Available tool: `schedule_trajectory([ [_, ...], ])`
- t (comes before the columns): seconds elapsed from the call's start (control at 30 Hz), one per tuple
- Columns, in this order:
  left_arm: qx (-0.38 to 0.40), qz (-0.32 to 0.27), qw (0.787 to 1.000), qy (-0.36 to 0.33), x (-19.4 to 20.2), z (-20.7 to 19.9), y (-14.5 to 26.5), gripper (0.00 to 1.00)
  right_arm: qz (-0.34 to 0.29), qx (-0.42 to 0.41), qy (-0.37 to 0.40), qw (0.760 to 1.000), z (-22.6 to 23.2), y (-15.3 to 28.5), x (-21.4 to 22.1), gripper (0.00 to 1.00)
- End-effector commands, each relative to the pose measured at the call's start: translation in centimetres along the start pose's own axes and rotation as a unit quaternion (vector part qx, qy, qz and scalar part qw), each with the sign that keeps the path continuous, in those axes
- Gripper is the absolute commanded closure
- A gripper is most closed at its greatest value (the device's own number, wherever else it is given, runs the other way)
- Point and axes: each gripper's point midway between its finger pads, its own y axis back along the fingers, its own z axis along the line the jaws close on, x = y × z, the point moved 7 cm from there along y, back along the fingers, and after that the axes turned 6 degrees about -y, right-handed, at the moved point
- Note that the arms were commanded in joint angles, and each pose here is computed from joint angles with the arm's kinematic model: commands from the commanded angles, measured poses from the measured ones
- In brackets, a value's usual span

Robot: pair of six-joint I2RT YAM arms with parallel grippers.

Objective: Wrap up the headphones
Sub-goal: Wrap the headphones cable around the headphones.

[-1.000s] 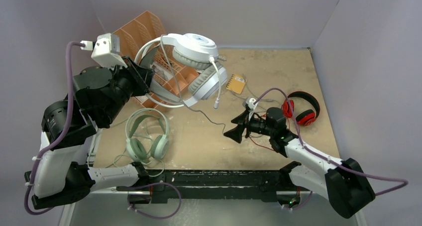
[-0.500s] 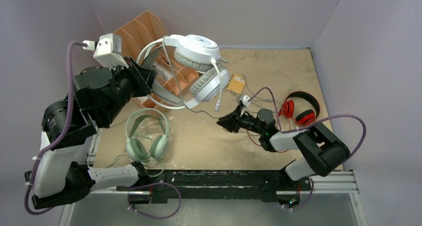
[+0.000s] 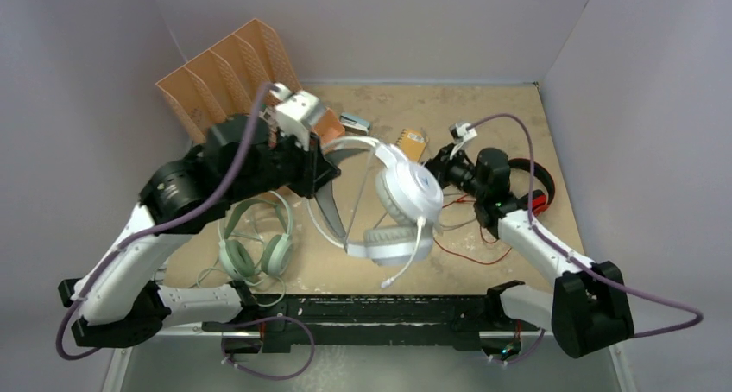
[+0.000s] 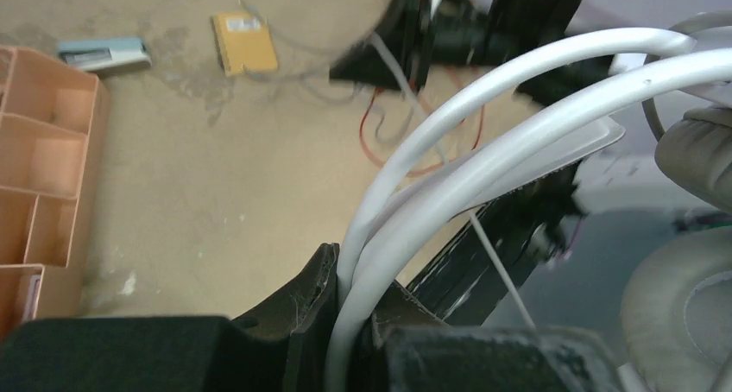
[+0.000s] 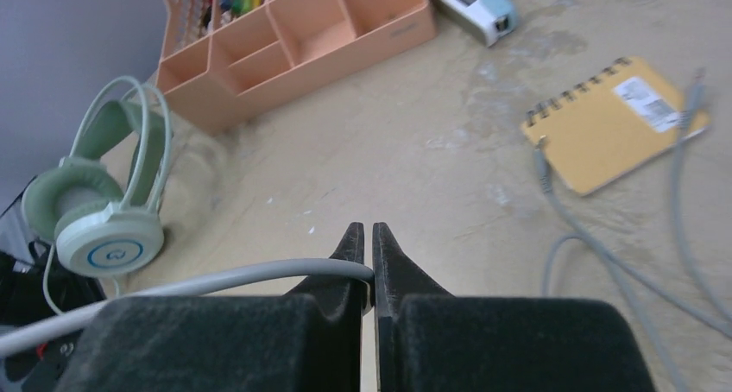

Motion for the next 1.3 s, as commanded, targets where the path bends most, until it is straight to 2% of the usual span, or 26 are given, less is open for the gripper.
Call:
schedule_trajectory([
  [0.0, 0.032, 0.096, 0.989, -0.105, 4.3, 0.7, -2.7, 1.00, 0.081, 0.081, -0.023, 0.993, -0.9, 2.1, -2.3, 1.00],
  [0.13, -0.065, 0.175, 0.967, -0.174, 8.6, 4.2, -5.0, 1.00, 0.119, 0.098, -0.048, 0.987, -0.9, 3.0, -4.3, 1.00],
  [0.27, -0.122, 0.187, 0.954, -0.201, 10.3, 5.8, -6.0, 1.00, 0.155, 0.064, -0.064, 0.984, 0.5, 3.2, -5.7, 1.00],
  [0.4, -0.174, 0.226, 0.926, -0.246, 12.0, 6.8, -7.6, 1.00, 0.171, 0.000, -0.068, 0.983, 2.0, 2.5, -7.4, 1.00],
  [0.53, -0.203, 0.225, 0.914, -0.268, 12.2, 7.4, -9.1, 1.00, 0.200, -0.089, -0.101, 0.971, 3.6, 1.7, -7.9, 1.00],
  [0.63, -0.215, 0.217, 0.912, -0.274, 12.5, 7.6, -10.2, 1.00, 0.205, -0.096, -0.107, 0.968, 3.9, 1.6, -8.4, 1.00],
  [0.83, -0.306, 0.246, 0.874, -0.285, 13.8, 9.3, -11.9, 1.00, 0.199, -0.131, -0.110, 0.965, 6.1, 2.8, -9.8, 1.00],
  [1.07, -0.389, 0.222, 0.874, -0.186, 13.5, 12.7, -13.4, 1.00, 0.204, -0.193, -0.133, 0.951, 9.3, 4.2, -9.7, 1.00],
  [1.27, -0.416, 0.140, 0.895, -0.083, 11.1, 13.6, -16.3, 1.00, 0.200, -0.249, -0.133, 0.938, 14.2, 2.2, -8.2, 1.00],
])
